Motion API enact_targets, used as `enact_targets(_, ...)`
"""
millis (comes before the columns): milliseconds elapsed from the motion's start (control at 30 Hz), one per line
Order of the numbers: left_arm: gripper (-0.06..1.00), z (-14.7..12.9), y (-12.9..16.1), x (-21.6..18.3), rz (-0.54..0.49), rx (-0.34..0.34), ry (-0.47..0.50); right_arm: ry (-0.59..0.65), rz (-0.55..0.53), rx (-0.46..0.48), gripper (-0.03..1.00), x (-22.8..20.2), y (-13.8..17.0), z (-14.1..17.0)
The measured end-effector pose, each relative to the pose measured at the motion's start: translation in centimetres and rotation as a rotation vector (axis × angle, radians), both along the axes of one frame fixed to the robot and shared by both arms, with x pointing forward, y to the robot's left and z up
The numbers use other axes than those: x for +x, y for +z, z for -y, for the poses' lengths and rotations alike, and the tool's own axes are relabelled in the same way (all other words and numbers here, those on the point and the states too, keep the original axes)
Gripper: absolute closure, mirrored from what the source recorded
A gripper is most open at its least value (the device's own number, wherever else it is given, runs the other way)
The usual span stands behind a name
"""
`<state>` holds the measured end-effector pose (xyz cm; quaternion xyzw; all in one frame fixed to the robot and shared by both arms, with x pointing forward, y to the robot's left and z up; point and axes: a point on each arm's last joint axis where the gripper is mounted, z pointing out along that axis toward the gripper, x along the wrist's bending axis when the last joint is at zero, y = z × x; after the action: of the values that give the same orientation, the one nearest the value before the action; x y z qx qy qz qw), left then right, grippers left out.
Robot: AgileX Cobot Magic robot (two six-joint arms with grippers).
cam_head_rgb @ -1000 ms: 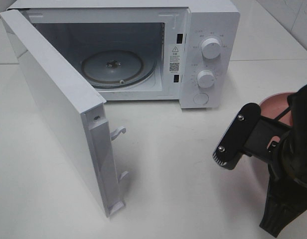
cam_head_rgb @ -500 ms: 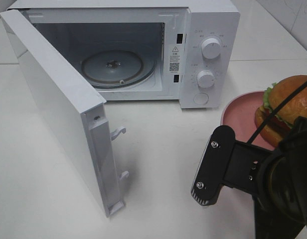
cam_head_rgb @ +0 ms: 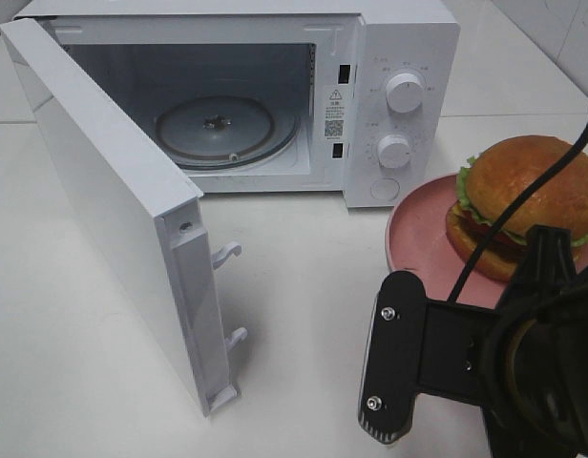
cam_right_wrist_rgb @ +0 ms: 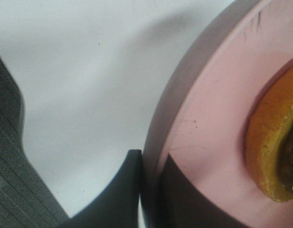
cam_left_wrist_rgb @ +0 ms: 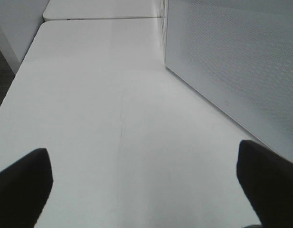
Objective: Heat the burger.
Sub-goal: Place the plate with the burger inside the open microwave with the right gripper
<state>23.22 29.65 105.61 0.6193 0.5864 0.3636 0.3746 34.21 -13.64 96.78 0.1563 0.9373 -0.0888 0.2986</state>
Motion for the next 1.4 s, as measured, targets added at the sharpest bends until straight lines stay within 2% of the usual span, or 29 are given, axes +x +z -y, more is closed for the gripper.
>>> enact_targets(300, -0.03, 0.0, 0.0, 0.0, 0.0, 0.0, 0.0, 0.135, 0.015, -0.033, 0.9, 0.4, 0.1, -0.4)
enact_targets(533, -0.03, 0.0, 0.0, 0.0, 0.0, 0.0, 0.0, 0.248, -0.012, -0.019, 0.9, 0.4, -0.1, -1.1)
enact_targets(867, -0.03, 0.0, 0.0, 0.0, 0.0, 0.0, 0.0, 0.312, 0.011, -0.05, 0.9, 0.6, 0.1, -1.2)
enact_targets(1067, -0.03, 0.0, 0.0, 0.0, 0.0, 0.0, 0.0, 0.339, 0.008, -0.025, 0.9, 0.6, 0.1, -1.5)
enact_targets(1400, -0.03, 0.0, 0.0, 0.0, 0.0, 0.0, 0.0, 0.473, -0.024, -0.03, 0.9, 2.2, -0.1, -1.6)
